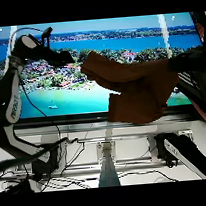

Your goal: Fold the clothes and pants, and hang the long-sleeved shirts on hangers.

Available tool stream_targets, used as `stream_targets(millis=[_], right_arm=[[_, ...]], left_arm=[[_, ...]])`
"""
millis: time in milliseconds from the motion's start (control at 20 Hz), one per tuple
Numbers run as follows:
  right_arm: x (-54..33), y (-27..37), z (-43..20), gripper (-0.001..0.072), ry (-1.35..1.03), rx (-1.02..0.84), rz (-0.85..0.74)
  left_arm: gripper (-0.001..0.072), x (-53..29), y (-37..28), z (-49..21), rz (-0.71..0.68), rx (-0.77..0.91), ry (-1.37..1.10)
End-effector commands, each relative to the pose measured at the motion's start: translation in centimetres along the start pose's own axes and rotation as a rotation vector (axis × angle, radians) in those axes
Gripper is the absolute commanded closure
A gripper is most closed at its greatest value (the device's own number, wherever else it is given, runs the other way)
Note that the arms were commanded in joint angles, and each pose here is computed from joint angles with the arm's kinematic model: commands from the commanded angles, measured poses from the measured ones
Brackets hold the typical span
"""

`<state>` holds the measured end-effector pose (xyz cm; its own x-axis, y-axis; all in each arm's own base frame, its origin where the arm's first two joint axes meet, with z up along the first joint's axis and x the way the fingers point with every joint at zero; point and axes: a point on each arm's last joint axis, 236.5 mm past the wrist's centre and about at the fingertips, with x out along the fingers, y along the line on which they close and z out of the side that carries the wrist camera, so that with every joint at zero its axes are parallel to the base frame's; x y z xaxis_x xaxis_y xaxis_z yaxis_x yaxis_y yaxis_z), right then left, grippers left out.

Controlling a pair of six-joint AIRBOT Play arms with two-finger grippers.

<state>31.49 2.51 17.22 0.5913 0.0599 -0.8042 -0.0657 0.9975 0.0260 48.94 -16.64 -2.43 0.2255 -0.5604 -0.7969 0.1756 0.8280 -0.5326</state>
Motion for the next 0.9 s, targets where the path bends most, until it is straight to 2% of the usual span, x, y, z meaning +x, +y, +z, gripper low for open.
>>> stream_targets(millis=[0, 100, 150, 200, 500, 550, 650, 700, 850], right_arm=[[0.7, 0.0, 0.6, 0.0693, -0.008, -0.001, 0.0], [1.0, 0.0, 0.7, 0.0694, -0.009, 0.0, 0.003], [1.1, 0.1, 0.7, 0.0693, -0.006, 0.0, 0.003], [1.1, 0.1, 0.7, 0.0693, -0.006, 0.0, 0.004], [1.1, 0.1, 0.7, 0.0694, -0.006, 0.001, 0.006], [1.1, 0.1, 0.7, 0.0693, -0.006, 0.001, 0.006], [1.1, 0.1, 0.7, 0.0694, -0.006, 0.001, 0.006], [1.1, 0.1, 0.7, 0.0694, -0.006, 0.001, 0.006], [1.1, 0.1, 0.7, 0.0694, -0.006, 0.001, 0.006]], left_arm=[[0.0131, 5.9, -1.1, 0.9, -0.18, -0.086, -0.036], [0.0132, 8.0, -0.9, 1.0, -0.173, -0.052, -0.052], [0.0251, 8.6, -1.0, 0.8, -0.169, -0.022, -0.051], [0.0311, 9.0, -1.2, 0.7, -0.166, 0.035, -0.056], [0.0328, 9.9, -2.3, 1.8, -0.139, 0.078, -0.114], [0.0406, 10.0, -2.4, 1.9, -0.135, 0.079, -0.122], [0.0645, 9.9, -2.6, 2.2, -0.138, 0.077, -0.131], [0.0682, 9.8, -2.9, 2.4, -0.15, 0.066, -0.139], [0.0683, 7.9, -3.7, 3.8, -0.159, 0.073, -0.187]])
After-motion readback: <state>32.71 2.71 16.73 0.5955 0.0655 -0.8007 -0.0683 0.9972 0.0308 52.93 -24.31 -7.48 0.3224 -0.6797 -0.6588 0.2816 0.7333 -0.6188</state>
